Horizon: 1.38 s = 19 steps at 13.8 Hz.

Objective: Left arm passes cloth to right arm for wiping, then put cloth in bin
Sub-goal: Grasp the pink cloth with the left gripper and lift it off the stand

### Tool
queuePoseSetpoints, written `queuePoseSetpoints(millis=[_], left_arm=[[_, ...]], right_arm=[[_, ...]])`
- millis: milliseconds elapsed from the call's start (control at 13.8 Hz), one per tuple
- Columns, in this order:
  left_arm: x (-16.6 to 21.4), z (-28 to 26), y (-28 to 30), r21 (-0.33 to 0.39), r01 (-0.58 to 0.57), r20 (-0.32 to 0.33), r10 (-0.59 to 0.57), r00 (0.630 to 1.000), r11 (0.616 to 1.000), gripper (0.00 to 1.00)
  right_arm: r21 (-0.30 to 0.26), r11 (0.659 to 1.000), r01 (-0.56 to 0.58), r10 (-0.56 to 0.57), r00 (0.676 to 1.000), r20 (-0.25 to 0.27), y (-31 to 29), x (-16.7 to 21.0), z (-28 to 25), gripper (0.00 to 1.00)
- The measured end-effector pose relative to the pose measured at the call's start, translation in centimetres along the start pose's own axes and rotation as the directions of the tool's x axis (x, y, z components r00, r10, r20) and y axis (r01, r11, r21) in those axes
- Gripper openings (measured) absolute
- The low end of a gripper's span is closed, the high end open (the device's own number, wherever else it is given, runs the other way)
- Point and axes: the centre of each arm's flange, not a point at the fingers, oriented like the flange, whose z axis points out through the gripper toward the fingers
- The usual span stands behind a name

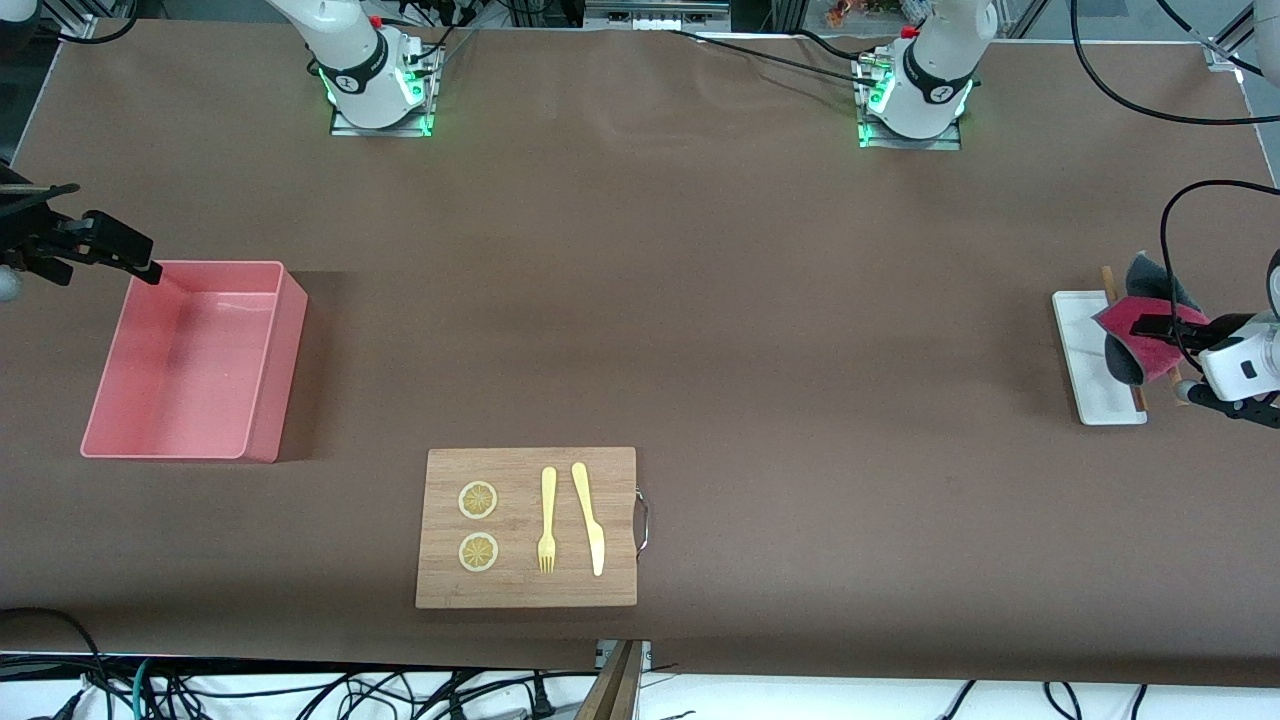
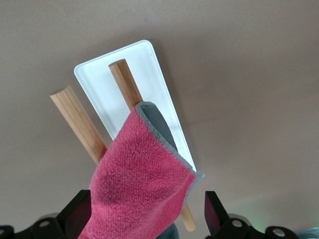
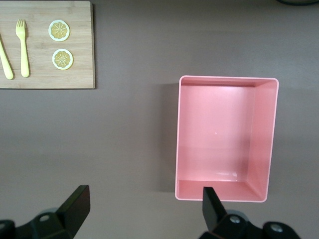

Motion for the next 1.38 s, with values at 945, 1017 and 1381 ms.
queuePoseSetpoints(millis=[945, 1017, 1381], left_arm=[[-0.22, 0.43, -0.97, -0.002, -0.001, -0.007, 0.001, 1.0, 1.0, 0.14], [-0.22, 0.43, -0.97, -0.002, -0.001, -0.007, 0.001, 1.0, 1.0, 0.08], [-0.27, 0.07, -0.64, -0.013, 0.0, 0.008, 0.0, 1.0, 1.0, 0.02]], right_arm=[[0.0, 1.0, 0.001, -0.001, 1.0, 0.0, -0.04, 0.0, 0.0, 1.0], [0.0, 1.0, 0.001, -0.001, 1.0, 0.0, -0.04, 0.0, 0.0, 1.0], [0.0, 1.0, 0.001, -0.001, 1.0, 0.0, -0.04, 0.0, 0.0, 1.0]])
